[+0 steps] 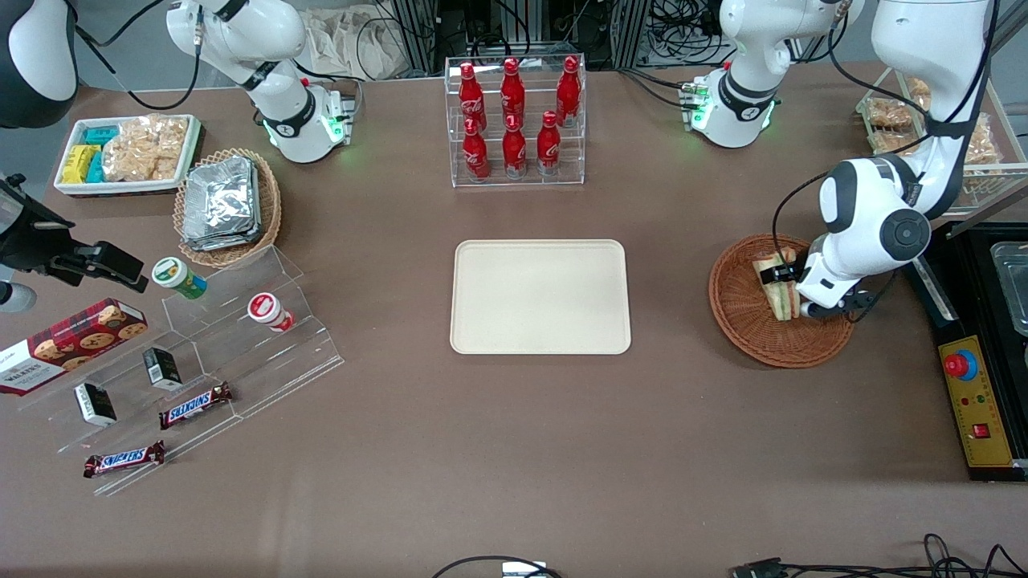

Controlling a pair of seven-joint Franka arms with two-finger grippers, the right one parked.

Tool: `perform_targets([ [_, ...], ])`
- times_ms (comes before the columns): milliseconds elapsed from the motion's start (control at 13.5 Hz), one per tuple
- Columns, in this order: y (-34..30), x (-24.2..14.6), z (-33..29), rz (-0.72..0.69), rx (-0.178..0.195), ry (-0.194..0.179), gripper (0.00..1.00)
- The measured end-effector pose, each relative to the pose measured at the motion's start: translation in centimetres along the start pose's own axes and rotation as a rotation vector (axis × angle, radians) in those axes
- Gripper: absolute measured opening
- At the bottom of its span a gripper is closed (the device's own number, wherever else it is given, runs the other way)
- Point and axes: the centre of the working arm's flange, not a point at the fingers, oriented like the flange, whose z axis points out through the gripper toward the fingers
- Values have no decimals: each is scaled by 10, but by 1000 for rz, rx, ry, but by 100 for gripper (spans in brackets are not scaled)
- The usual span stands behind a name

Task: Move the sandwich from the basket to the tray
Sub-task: 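Lower the left gripper onto the wrapped sandwich in the wicker basket, then close the left gripper on the sandwich and lift it up, then carry the held sandwich over to the cream tray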

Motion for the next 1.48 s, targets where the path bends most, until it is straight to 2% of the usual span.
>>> perform_targets([
  [74,2,-1,0,5,1,-1,63],
  [222,5,-2,-8,11,6,-21,43],
  [370,5,-1,-48,10,16,-58,33],
  [593,2,-8,-155,4,26,-92,28],
  [741,0,-20,-242,0,18,-108,25],
  [815,0,-27,-282,7,8,-108,19],
  [963,7,-37,-330,45,2,-88,16],
  [1111,39,-42,-337,106,8,-84,15],
  [1259,105,-53,-325,184,40,-94,15],
  [1481,230,-90,-304,222,70,-41,15],
])
